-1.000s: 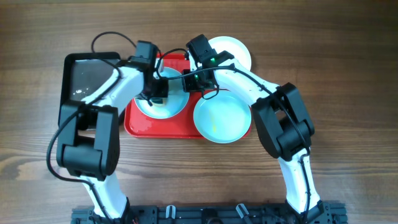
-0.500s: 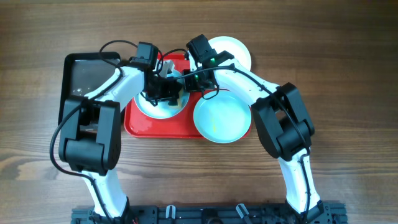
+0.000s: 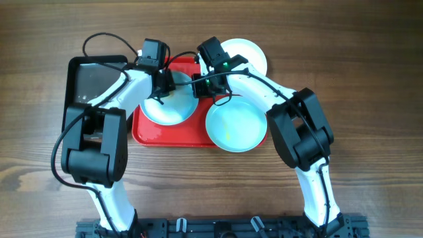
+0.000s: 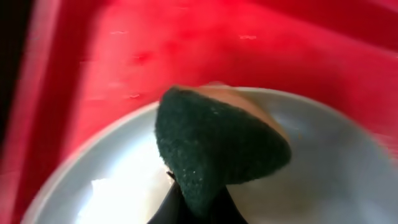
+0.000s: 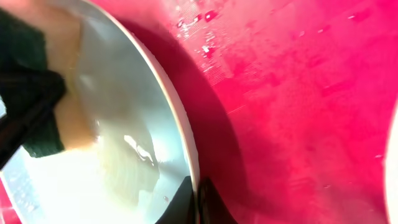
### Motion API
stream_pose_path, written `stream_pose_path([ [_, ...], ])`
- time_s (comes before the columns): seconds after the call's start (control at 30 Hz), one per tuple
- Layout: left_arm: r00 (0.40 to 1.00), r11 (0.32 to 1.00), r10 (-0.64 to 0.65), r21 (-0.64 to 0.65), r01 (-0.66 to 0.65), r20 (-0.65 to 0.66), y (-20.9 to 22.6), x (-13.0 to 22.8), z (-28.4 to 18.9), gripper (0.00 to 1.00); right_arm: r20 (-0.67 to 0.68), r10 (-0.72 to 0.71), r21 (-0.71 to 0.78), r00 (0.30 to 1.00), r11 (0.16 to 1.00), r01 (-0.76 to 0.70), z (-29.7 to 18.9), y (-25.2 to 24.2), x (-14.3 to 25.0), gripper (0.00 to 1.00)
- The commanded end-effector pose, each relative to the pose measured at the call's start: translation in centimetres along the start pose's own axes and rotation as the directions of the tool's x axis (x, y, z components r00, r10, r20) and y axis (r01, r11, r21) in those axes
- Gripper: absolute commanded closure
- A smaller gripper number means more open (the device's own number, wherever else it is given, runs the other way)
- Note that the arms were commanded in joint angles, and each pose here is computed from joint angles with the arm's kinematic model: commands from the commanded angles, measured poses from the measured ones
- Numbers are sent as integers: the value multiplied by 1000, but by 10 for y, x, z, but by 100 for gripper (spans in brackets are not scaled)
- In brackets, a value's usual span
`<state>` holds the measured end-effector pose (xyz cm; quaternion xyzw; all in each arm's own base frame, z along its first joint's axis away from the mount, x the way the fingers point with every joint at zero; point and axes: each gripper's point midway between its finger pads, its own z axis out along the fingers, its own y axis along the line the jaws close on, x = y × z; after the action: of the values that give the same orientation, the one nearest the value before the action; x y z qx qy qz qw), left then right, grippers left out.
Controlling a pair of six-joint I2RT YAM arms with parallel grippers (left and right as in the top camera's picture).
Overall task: Clean dirty plates on tray and stack at the side
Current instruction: 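Scrub the plate surface with the sponge in circles, left gripper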
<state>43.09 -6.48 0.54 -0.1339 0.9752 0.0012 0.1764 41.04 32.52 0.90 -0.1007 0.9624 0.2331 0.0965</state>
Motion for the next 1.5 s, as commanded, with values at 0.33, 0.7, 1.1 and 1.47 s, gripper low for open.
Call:
stream_pose_path([
  [0.33,903,977,211,61,-203,-375,23,91,1,96,-85,41,-87,996,995,-48,13,3,18,96],
  [0.7,822,866,387,470,-170,-418,-36,123,-26,96,-131,72,-153,989,984,-92,21,-6,21,96],
  [1.1,801,860,421,469,-203,-426,-42,135,-27,96,-127,68,-154,989,984,-88,22,-6,20,96],
  [1.47,944,931,-13,-348,-109,-329,85,88,-9,96,-121,66,-156,990,984,-85,22,-5,19,96],
])
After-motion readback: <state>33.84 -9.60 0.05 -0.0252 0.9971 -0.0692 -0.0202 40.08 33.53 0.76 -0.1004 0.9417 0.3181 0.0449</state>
